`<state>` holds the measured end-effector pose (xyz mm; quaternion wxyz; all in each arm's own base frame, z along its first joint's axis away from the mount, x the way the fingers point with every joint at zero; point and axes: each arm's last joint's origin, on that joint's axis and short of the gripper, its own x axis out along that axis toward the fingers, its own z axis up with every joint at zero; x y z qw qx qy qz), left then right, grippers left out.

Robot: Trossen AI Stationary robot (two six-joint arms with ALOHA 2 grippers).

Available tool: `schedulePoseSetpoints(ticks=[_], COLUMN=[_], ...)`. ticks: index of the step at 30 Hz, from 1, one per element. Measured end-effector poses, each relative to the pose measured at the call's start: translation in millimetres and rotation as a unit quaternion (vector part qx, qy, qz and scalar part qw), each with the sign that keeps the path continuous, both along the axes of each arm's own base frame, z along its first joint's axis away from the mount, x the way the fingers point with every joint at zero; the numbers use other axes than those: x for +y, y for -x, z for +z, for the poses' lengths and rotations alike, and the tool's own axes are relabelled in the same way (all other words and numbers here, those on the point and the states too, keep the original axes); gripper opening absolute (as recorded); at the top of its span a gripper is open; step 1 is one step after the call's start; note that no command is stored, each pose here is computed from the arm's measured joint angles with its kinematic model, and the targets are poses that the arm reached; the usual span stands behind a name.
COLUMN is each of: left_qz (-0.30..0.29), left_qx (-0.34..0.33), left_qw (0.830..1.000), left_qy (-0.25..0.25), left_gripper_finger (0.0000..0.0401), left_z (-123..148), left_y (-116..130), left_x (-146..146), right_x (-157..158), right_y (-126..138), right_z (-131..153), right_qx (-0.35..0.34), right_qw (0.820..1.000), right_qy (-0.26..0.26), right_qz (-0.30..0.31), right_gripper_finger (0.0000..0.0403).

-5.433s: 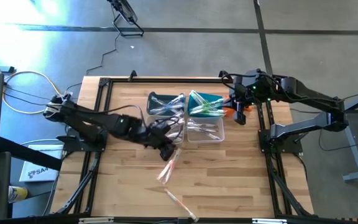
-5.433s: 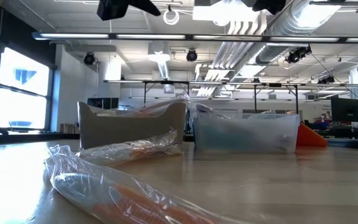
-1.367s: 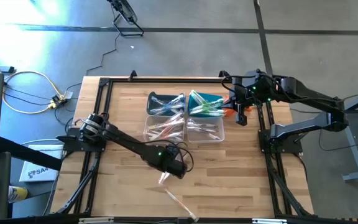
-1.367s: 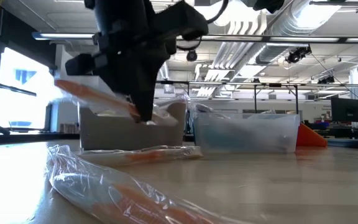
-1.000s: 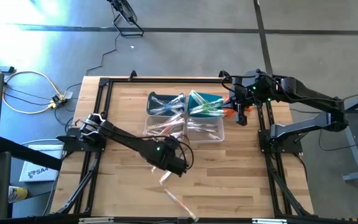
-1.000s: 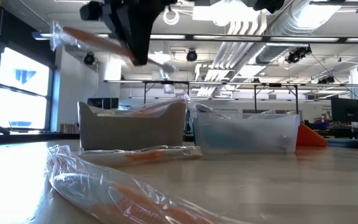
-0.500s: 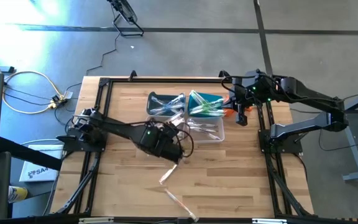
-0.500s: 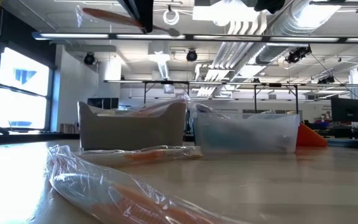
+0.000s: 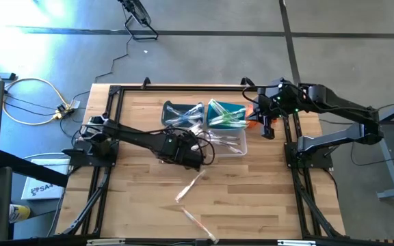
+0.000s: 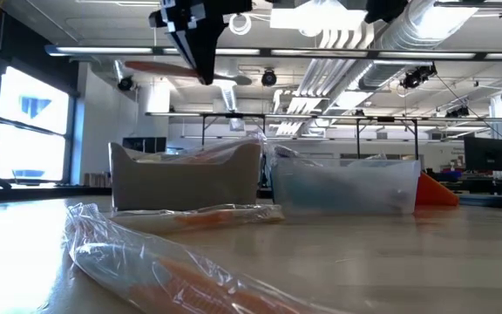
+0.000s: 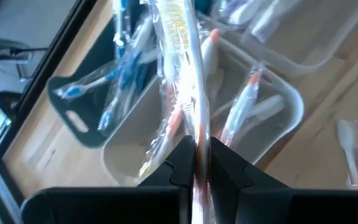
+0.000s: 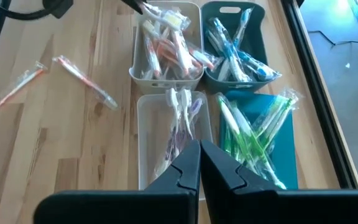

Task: Pick & Place Toothbrushes
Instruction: Put the orange toothbrush into the gray bin

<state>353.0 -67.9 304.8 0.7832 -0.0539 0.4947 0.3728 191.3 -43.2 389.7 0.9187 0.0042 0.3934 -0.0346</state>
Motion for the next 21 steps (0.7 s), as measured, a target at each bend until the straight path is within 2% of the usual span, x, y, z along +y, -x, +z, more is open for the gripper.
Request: schedulePoseSetpoints(ticks=[13,21], left_qz=[-0.042,-0.136], left_qx=[-0.042,-0.084], left_qw=[0.998,0.986], left_qy=[0.029,0.040], left_gripper_finger=[0.0021,0.0021], left_z=[-31.1,-50.7], left_y=[23.0,29.9], left_x=[29.3,50.8], right_x=[-0.5,-1.1], right_y=[-2.0,-4.4], right_z=[2.0,4.4], right_qx=[-0.014,-0.033], right_qw=[1.000,0.999], right_qy=[0.002,-0.007], right_qz=[-0.002,-0.014], right_gripper_finger=[0.0004,0.0004])
